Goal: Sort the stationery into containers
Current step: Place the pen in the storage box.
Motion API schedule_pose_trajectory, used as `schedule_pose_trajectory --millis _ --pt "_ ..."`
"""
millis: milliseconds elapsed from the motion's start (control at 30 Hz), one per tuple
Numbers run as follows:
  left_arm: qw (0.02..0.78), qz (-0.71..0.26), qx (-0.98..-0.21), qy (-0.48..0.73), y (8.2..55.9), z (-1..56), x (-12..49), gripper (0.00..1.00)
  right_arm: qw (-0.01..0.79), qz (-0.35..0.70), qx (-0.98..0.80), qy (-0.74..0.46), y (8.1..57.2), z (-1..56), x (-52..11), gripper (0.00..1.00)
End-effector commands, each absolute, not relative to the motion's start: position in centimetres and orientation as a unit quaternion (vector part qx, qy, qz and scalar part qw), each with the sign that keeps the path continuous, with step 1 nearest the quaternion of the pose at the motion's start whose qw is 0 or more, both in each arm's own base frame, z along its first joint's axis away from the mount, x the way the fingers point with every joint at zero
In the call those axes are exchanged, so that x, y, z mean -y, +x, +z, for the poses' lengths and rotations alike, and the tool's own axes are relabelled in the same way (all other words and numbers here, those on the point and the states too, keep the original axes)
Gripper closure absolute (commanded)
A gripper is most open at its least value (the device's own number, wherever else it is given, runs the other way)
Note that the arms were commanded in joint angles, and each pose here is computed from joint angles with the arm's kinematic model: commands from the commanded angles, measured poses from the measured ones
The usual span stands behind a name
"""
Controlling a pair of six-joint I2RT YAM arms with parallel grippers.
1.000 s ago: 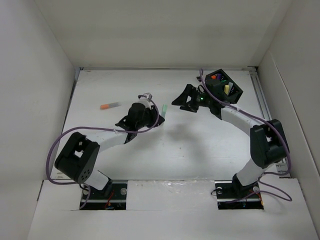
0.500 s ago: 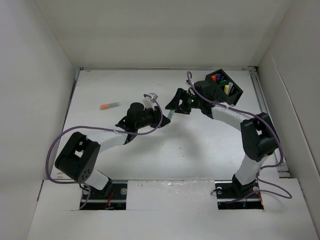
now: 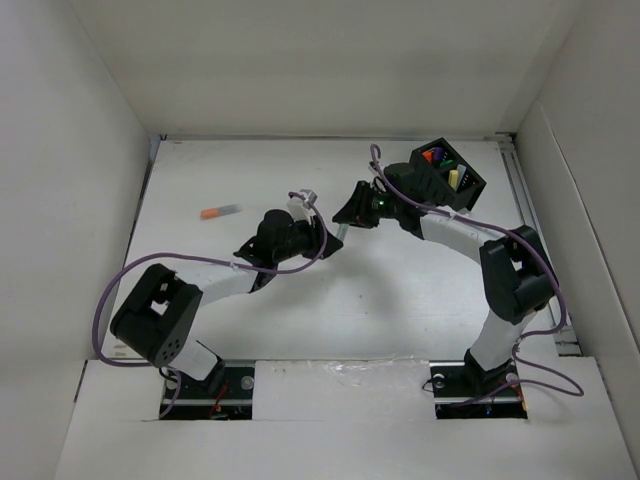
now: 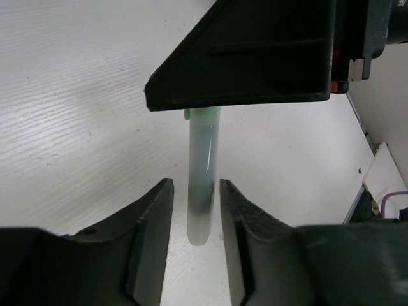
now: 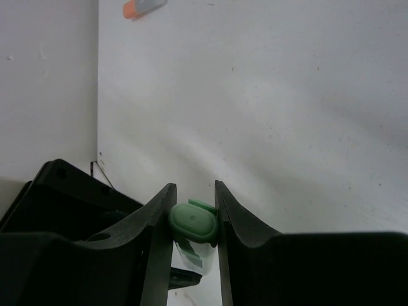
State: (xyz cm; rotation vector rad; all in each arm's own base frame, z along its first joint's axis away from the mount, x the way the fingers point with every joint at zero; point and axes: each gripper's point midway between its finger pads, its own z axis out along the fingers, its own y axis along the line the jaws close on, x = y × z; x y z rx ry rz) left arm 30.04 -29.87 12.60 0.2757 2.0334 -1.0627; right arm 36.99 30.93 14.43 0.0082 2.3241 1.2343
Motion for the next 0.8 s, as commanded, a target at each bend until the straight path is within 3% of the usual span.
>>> schedule_pose_trajectory --millis 0,167,367,567,700,767 --pt "0.446 -0.426 -0.78 0.108 30.6 15.1 29.6 0.67 0.282 0.46 -0.842 -0.003 37.7 16.7 -31.4 0.94" --pt "0.449 -0.428 -0.777 0.108 30.4 15.4 29.4 0.43 0.298 0.451 -0.841 0.007 38.2 17.1 -30.7 0.96" --pt "0.476 -0.445 -0.75 0.115 29.9 18.3 29.3 0.29 0.332 0.446 -0.83 0.043 40.2 19.2 -27.6 0.97" --pt "0.497 -0.457 -0.73 0.108 28.7 21.0 28.3 0.31 0.43 0.385 -0.796 0.182 44.9 22.8 -16.6 0.98" --pt "0.481 -0.468 -0.736 0.088 27.8 20.9 27.9 0.32 0.528 0.248 -0.737 0.341 47.7 25.4 -3.9 0.95" --pt "0.47 -0.461 -0.749 0.073 27.9 20.1 27.7 0.32 0.548 0.211 -0.714 0.381 48.1 26.1 -0.7 0.95"
